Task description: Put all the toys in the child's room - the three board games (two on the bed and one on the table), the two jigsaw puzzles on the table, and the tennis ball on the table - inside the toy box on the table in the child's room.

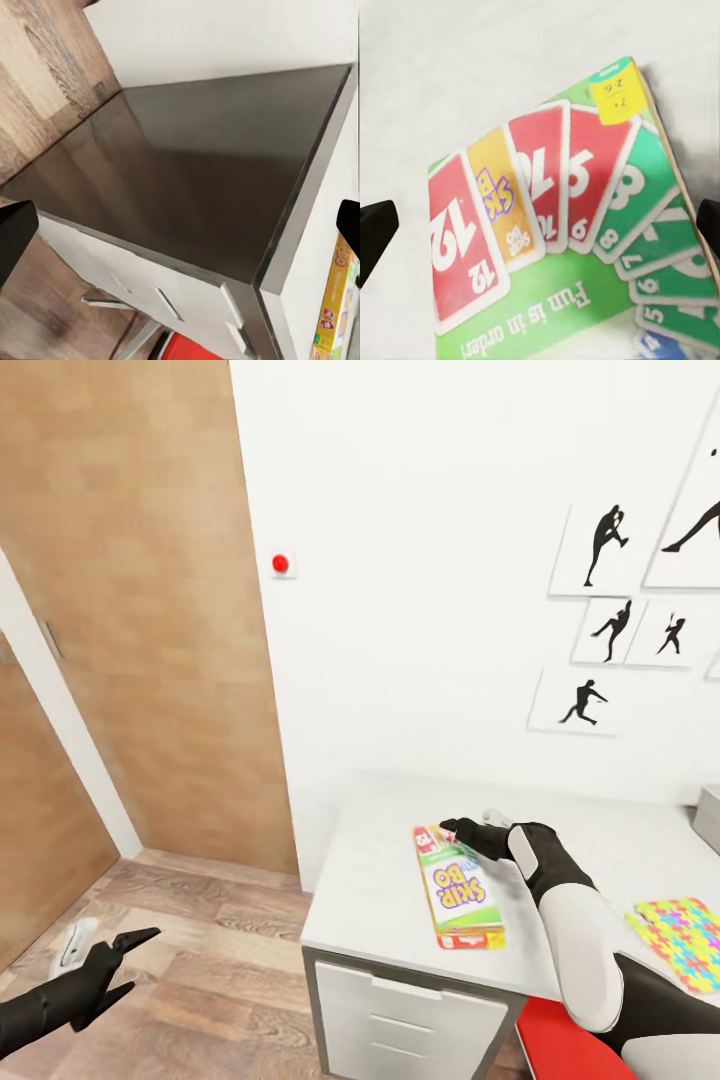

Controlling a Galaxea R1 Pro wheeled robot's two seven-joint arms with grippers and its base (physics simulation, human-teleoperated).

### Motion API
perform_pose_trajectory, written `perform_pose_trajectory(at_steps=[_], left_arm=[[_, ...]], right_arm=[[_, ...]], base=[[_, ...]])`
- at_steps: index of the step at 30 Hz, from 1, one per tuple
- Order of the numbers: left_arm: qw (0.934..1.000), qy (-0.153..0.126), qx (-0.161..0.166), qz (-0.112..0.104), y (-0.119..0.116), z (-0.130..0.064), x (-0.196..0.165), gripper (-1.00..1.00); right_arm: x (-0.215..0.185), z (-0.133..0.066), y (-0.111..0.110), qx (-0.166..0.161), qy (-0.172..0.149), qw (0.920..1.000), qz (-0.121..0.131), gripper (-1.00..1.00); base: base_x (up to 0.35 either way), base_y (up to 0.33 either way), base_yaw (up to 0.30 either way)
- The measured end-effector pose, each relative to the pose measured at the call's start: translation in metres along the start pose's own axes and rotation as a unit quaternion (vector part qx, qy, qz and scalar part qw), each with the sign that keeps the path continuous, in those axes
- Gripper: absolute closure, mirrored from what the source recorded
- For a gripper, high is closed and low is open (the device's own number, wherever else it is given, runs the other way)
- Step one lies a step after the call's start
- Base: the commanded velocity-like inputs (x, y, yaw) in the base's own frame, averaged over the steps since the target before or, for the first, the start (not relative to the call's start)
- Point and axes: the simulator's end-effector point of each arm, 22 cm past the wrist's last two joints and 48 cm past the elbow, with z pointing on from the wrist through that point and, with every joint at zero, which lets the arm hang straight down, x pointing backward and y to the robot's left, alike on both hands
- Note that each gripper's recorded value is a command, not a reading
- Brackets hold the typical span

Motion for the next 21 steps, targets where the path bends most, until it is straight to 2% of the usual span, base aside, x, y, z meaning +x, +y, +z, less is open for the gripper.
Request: perform_pose_trajectory(at_steps=[6, 8, 11, 13, 21], left_arm=[[1.0, -0.009, 0.003, 0.0, -0.003, -0.001, -0.004, -1.0], [1.0, -0.004, 0.005, -0.001, -0.004, 0.001, 0.001, -1.0], [0.9998, 0.02, 0.005, -0.002, -0.005, 0.016, 0.028, -1.0], [0.9996, 0.026, -0.005, 0.005, -0.001, 0.02, 0.037, -1.0], [0.9992, 0.03, -0.021, 0.015, 0.005, 0.024, 0.043, -1.0]], right_arm=[[-0.003, -0.003, 0.002, -0.002, -0.003, 1.0, -0.001, -1.0], [-0.003, -0.003, 0.003, -0.002, -0.003, 1.0, -0.001, -1.0], [-0.006, -0.005, 0.001, -0.001, -0.007, 1.0, -0.002, -1.0], [-0.009, -0.006, 0.0, 0.0, -0.009, 1.0, -0.002, -1.0], [-0.015, -0.009, -0.008, 0.006, -0.013, 0.9999, -0.003, -1.0]], base=[[0.0, 0.0, 0.224], [0.0, 0.0, 0.113], [0.0, 0.0, 0.046], [-0.018, -0.003, 0.019], [-0.199, -0.087, 0.005]])
